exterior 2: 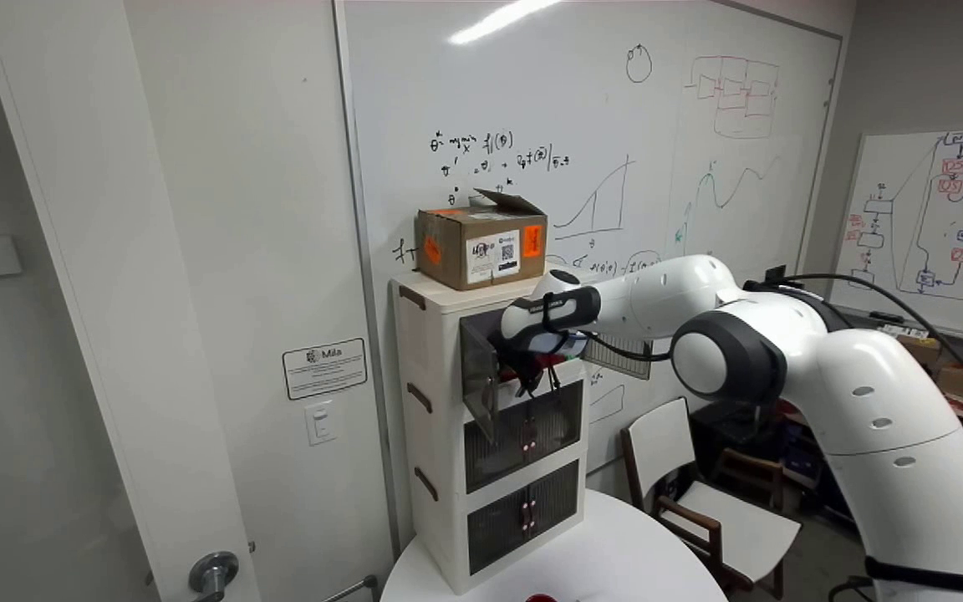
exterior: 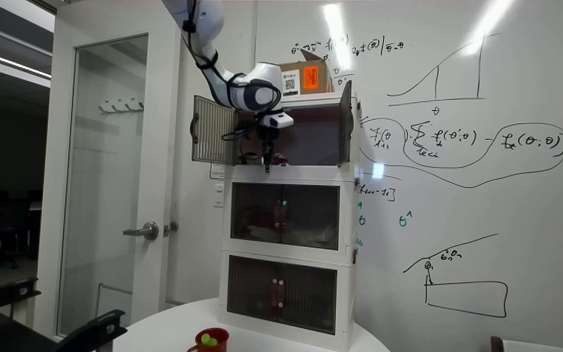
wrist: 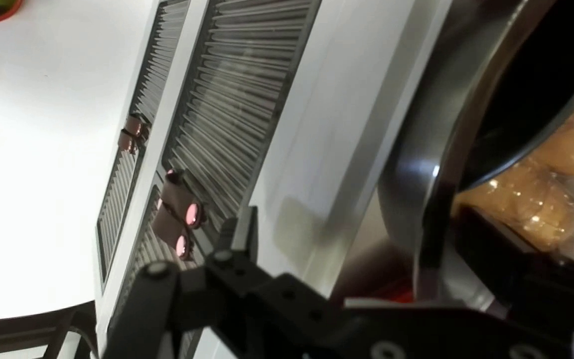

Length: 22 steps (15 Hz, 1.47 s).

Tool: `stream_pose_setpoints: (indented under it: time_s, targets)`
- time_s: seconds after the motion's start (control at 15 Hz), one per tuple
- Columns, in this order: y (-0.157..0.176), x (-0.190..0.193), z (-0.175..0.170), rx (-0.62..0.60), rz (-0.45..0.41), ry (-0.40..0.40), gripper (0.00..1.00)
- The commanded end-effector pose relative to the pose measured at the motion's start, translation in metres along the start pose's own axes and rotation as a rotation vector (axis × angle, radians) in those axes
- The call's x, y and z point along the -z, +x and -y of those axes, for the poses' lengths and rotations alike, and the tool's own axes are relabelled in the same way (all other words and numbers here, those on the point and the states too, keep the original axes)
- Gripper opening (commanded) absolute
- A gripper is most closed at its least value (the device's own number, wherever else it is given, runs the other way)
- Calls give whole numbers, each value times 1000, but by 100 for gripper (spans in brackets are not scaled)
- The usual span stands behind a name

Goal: Move the silver bowl to the table

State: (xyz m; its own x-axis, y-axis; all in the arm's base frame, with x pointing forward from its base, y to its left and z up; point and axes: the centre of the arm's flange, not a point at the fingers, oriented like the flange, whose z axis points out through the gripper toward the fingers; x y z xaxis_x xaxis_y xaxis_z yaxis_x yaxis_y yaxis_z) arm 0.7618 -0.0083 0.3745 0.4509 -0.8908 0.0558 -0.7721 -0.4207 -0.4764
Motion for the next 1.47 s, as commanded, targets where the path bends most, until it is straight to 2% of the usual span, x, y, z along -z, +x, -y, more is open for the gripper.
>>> stream_pose_setpoints:
  time_s: [0.0,0.47,0.8,1.07,1.4]
  targets:
    - [16,-11,38,40,-21,-16,100]
    - [13,24,61,104,-14,-52,100]
    - [12,24,61,107,-18,-58,100]
    - [15,38,63,74,-45,3,100]
    - [1,52,56,63,-74,86,100]
